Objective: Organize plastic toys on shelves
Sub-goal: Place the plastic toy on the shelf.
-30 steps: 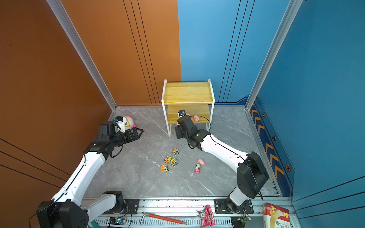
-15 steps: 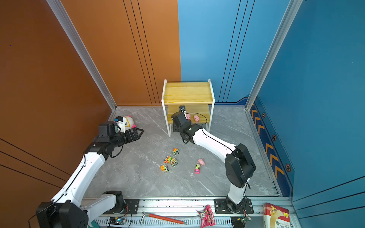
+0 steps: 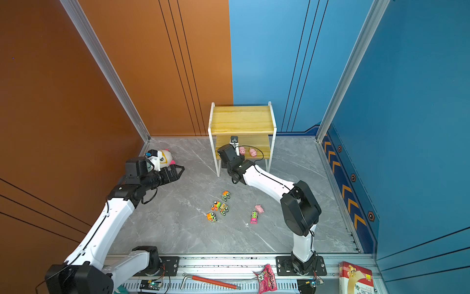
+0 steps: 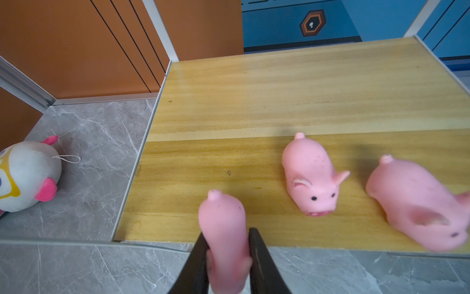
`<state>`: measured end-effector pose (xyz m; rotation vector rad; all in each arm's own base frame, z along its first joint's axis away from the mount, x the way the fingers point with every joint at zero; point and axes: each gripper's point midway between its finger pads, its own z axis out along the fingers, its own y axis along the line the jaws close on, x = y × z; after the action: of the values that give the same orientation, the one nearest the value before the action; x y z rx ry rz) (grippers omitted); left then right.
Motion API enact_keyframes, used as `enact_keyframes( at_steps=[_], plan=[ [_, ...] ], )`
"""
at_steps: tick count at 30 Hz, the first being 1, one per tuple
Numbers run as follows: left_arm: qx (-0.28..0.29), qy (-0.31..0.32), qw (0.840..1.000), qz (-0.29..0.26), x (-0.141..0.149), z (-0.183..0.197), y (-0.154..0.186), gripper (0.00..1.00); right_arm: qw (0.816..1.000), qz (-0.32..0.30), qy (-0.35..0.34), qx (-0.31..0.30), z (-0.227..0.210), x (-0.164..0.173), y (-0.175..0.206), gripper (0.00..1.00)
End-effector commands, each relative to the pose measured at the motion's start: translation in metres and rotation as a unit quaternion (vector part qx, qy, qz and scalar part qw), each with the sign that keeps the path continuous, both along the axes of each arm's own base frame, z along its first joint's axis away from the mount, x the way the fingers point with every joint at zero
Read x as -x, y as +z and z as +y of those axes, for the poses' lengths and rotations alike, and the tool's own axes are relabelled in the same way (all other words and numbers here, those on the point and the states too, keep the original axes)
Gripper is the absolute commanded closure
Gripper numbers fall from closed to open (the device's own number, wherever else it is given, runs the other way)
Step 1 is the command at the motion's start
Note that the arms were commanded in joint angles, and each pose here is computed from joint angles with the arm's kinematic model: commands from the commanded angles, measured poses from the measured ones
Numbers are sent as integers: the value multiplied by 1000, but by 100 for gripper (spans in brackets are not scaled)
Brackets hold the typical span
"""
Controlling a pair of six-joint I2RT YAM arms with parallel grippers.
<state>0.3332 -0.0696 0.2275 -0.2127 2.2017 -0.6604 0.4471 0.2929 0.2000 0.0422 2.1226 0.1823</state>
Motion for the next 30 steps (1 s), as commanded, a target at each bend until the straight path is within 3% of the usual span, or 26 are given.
enact_keyframes(
  at_steps=[1, 23, 30],
  plan=[
    [0, -15, 1000, -3, 5, -5, -2, 3, 999, -27, -18, -8, 1, -12, 13, 73],
    [0, -15, 1000, 1, 4, -4, -5, 3, 999, -39, -30, -7, 4, -37, 2, 71],
    [0, -15, 1000, 3, 4, -4, -6, 3, 999, -43, -23, -10, 7, -36, 7, 57]
  ],
)
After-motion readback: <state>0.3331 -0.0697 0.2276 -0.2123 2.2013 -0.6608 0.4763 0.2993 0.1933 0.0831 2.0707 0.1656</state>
